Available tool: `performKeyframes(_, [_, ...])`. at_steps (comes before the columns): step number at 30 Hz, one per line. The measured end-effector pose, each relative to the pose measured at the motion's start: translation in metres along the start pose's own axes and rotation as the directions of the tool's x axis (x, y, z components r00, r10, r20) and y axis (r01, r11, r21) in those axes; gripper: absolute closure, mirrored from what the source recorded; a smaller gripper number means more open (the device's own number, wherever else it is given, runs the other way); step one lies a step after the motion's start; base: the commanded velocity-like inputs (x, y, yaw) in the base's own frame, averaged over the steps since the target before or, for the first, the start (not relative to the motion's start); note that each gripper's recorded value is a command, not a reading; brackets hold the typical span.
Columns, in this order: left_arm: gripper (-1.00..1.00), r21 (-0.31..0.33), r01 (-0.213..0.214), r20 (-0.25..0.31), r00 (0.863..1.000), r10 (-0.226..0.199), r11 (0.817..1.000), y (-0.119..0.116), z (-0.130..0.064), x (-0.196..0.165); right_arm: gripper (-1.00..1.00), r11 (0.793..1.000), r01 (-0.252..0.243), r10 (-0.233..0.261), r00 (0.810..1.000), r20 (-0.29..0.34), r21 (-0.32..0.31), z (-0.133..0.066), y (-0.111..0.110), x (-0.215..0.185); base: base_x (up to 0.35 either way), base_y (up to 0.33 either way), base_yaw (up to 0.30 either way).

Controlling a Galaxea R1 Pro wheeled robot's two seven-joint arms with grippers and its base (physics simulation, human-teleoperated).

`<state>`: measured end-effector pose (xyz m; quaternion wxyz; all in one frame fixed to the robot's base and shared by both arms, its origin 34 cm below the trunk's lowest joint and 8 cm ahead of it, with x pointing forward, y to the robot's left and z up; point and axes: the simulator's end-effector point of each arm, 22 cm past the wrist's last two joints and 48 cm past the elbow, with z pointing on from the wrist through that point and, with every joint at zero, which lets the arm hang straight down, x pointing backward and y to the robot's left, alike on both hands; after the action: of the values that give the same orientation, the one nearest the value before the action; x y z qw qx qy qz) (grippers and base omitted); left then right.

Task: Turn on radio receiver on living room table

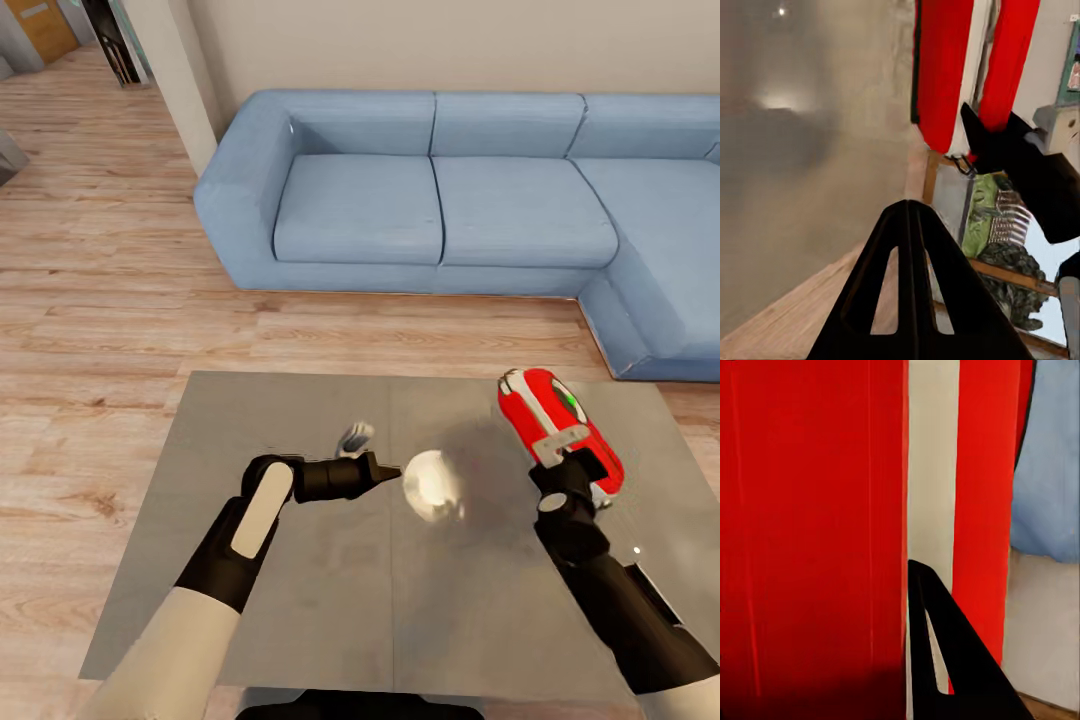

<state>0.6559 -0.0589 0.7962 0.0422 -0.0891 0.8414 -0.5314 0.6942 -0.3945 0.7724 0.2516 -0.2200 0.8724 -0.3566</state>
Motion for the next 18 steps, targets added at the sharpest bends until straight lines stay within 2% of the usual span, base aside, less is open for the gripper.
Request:
performKeyframes(2, [1.00,-0.053,-0.008,0.014,1.000,0.008,0.999,0.019,0.003,0.000,1.00,0.998,-0.063,0.063,0.998,-0.023,-0.010,0.005,-0.023,-0.019,0.000,0.000,0.000])
performKeyframes(5, [1.00,-0.102,0.010,0.008,1.000,-0.009,0.995,0.043,0.008,0.008,1.00,0.994,-0.111,0.110,0.993,-0.034,-0.020,0.010,-0.045,-0.046,0.000,0.000,0.000])
performKeyframes(8, [1.00,-0.136,0.028,-0.003,1.000,-0.029,0.990,0.061,0.012,0.017,1.00,0.981,-0.180,0.176,0.983,-0.058,-0.075,0.016,-0.060,-0.066,0.000,0.000,0.000])
performKeyframes(10, [1.00,-0.158,0.025,0.008,1.000,-0.024,0.987,0.070,0.013,0.017,1.00,0.959,-0.248,0.245,0.969,-0.038,-0.141,0.021,-0.073,-0.089,0.000,0.000,0.000])
performKeyframes(12, [1.00,-0.173,0.018,0.013,1.000,-0.016,0.985,0.075,0.013,0.017,1.00,0.940,-0.281,0.280,0.959,-0.033,-0.193,0.024,-0.078,-0.102,0.000,0.000,0.000])
performKeyframes(14, [1.00,-0.190,0.006,0.014,1.000,-0.004,0.982,0.079,0.013,0.016,1.00,0.903,-0.320,0.322,0.946,-0.041,-0.285,0.027,-0.073,-0.115,0.000,0.000,0.000])
performKeyframes(16, [1.00,-0.203,-0.002,0.015,1.000,0.005,0.979,0.083,0.012,0.016,1.00,0.854,-0.351,0.351,0.933,-0.073,-0.384,0.030,-0.061,-0.119,0.000,0.000,0.000])
performKeyframes(18, [1.00,-0.207,-0.003,0.015,1.000,0.007,0.978,0.084,0.012,0.017,1.00,0.832,-0.357,0.358,0.930,-0.081,-0.426,0.028,-0.055,-0.122,0.000,0.000,0.000])
